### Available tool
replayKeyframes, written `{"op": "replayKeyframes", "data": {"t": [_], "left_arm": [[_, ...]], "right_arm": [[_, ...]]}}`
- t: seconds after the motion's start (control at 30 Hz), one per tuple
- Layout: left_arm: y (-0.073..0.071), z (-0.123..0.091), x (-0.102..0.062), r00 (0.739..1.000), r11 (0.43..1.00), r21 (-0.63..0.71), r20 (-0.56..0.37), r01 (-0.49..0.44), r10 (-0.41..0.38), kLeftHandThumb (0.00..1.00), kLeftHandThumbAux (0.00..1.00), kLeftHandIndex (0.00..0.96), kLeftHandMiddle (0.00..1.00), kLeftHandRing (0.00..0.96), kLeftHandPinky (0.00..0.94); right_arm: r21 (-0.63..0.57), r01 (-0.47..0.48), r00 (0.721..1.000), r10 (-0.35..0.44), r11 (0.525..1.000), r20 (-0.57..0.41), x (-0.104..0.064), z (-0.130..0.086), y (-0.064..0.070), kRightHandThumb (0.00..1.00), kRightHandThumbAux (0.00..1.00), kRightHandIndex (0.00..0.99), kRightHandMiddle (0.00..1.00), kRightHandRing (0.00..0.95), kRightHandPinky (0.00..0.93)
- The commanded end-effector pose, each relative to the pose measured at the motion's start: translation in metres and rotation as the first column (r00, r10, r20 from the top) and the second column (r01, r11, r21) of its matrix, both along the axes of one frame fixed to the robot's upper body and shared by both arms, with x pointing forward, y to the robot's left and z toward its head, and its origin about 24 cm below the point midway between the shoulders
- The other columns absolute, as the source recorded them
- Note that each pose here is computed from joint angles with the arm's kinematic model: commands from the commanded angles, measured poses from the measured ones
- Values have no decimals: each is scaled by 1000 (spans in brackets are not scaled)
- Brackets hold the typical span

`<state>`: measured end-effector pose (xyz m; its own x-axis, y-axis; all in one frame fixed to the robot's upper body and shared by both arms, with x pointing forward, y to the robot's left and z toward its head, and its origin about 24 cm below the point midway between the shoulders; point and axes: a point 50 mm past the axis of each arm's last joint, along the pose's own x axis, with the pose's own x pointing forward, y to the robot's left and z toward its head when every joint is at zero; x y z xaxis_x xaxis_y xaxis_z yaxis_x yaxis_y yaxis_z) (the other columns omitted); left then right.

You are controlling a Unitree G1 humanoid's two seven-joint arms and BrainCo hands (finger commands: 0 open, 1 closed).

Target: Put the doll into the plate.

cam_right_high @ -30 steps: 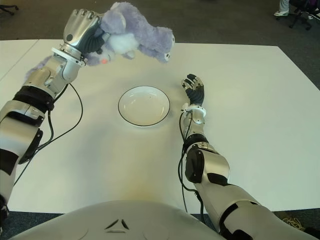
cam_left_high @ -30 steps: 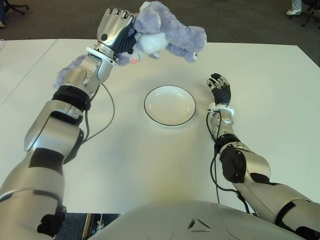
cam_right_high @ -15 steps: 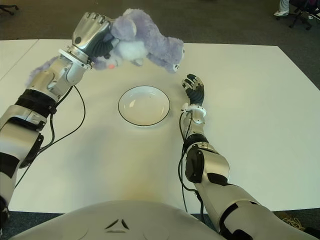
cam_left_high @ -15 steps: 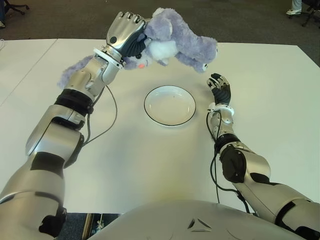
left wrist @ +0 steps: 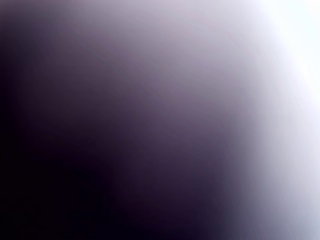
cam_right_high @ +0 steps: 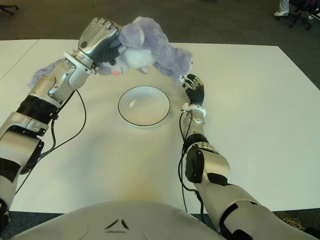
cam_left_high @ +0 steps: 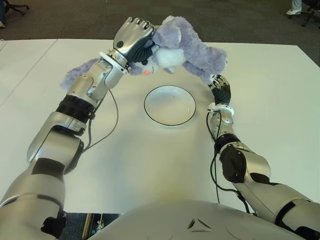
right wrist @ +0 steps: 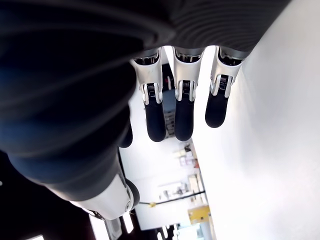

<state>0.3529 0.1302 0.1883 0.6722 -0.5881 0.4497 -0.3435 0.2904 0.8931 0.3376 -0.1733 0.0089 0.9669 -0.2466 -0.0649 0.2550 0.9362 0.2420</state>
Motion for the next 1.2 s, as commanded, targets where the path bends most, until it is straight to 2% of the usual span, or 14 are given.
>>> {"op": "replayKeyframes", "data": {"t": [0.03,0.4,0.6,1.0,1.1,1.2], "left_arm": [[1,-8,-10,995,1000,-2,-96,11,-11,750,693,442,843,837,810],[2,-13,-21,984,1000,7,-180,15,-13,751,692,443,841,837,809],[-2,-23,-25,979,1000,10,-202,18,-16,749,693,442,838,834,804],[-8,-34,-30,975,999,13,-218,41,-38,747,694,442,863,855,861],[-8,-42,-30,971,999,6,-234,42,-39,742,697,440,909,884,889],[-8,-47,-30,965,999,-15,-258,39,-42,742,696,440,882,858,847]], "right_arm": [[132,55,882,14,990,-471,-89,-105,14,442,870,268,241,224,214],[141,54,882,18,989,-471,-88,-105,14,461,875,277,232,210,185],[138,53,881,19,989,-473,-88,-105,14,467,871,280,230,206,197],[135,48,882,21,990,-470,-88,-105,15,474,864,284,238,216,208],[141,51,880,22,989,-475,-89,-105,15,471,864,280,235,213,198],[142,53,879,21,988,-477,-89,-106,15,473,868,279,233,212,201]]}}
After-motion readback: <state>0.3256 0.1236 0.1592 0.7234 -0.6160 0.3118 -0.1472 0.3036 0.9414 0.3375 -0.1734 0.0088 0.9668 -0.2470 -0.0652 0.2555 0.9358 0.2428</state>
